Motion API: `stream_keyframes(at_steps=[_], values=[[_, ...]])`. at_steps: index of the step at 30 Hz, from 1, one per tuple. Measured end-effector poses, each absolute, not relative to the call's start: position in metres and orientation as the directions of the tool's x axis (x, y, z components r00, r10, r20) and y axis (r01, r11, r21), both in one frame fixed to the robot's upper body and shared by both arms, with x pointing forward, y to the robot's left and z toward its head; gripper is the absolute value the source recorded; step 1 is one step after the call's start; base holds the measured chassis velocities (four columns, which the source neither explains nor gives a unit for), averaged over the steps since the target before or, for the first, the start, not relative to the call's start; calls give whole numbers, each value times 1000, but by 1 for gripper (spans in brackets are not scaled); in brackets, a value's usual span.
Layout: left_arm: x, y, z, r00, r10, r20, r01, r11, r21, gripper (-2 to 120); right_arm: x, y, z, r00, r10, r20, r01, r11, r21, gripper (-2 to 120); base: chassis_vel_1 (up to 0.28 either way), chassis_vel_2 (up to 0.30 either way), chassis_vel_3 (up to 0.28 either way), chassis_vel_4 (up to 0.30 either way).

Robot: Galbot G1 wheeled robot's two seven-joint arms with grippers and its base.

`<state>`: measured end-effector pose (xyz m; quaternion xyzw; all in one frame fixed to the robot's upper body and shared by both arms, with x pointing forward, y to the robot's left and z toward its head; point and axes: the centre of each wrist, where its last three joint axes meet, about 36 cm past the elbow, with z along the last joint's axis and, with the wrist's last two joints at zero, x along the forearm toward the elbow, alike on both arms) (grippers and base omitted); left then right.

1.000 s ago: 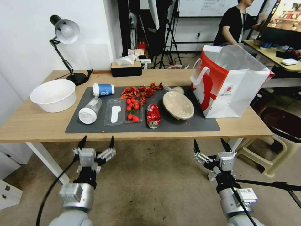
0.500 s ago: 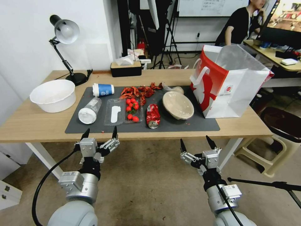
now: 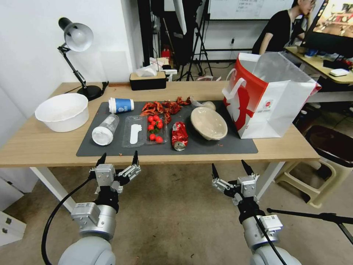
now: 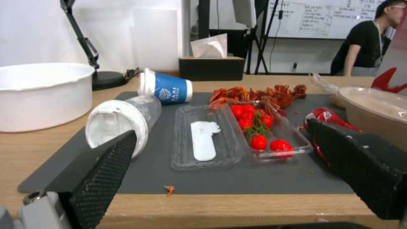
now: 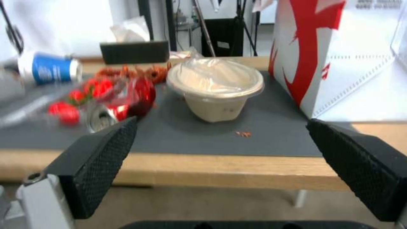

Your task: Pick up the trash from the table and place it into the takeout bag.

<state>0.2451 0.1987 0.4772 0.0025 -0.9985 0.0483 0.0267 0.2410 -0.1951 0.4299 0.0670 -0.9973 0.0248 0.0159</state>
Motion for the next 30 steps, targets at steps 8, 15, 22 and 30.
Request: stream_keyframes(at_steps=[8, 15, 22, 30], values=[[250, 202, 468, -999, 20, 49, 16, 996, -87, 100, 261, -203, 450, -992, -124, 19, -111, 941, 320, 100, 0, 0, 0, 0], [264, 203, 459, -996, 64, 56, 59, 994, -87, 100, 290, -225, 482, -996, -91, -23, -80, 683, 726, 100, 0, 0, 0, 0], [264, 206, 457, -996, 62, 60, 56, 995, -88, 100, 326, -230, 473, -994, -88, 66, 1, 592, 806, 100, 0, 0, 0, 0], [259, 208, 457, -996, 53, 66, 47, 995, -82, 100, 369, -229, 464, -983, -131, 130, 36, 553, 832, 100, 0, 0, 0, 0]])
